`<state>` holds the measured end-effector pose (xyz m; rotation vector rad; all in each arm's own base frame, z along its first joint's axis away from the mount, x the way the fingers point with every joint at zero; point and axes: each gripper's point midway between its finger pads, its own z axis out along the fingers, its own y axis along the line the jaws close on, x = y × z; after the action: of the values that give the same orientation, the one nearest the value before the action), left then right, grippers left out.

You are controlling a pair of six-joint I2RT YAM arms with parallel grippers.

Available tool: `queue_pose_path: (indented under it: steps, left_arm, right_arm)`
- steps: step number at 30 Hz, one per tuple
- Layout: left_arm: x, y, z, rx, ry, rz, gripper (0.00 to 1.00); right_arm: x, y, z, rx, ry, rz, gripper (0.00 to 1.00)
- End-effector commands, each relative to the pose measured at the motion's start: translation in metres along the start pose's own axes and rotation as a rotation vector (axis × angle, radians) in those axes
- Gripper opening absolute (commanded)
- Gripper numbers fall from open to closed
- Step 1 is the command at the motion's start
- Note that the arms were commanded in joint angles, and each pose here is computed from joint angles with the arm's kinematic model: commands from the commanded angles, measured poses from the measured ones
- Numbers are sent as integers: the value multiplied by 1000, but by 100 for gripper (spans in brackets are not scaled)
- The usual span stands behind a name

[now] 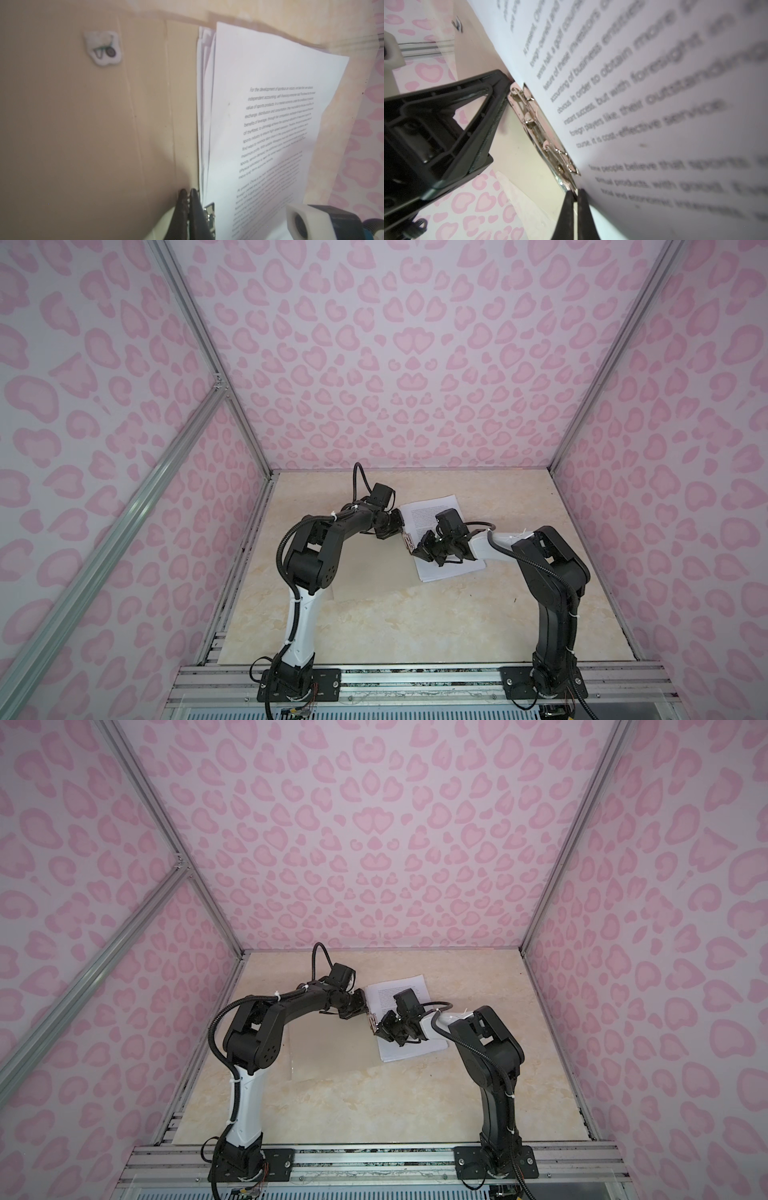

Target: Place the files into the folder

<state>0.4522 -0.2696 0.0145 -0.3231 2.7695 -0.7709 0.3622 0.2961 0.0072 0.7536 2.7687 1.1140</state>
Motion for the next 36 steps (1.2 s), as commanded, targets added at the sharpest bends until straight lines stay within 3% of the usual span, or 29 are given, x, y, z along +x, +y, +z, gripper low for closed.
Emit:
queue_pose_path:
  steps: [1, 21, 36]
  left_arm:
    - [30, 45, 7, -178, 82, -47, 6]
    - [42, 50, 8, -171, 92, -64, 6]
    - [42, 34, -2, -115, 93, -46, 11]
  right_arm:
    - [-9, -102, -7, 418, -122, 72, 0]
    - [-13, -135, 1, 621, -161, -28, 0]
    - [-9, -131, 7, 597, -156, -35, 0]
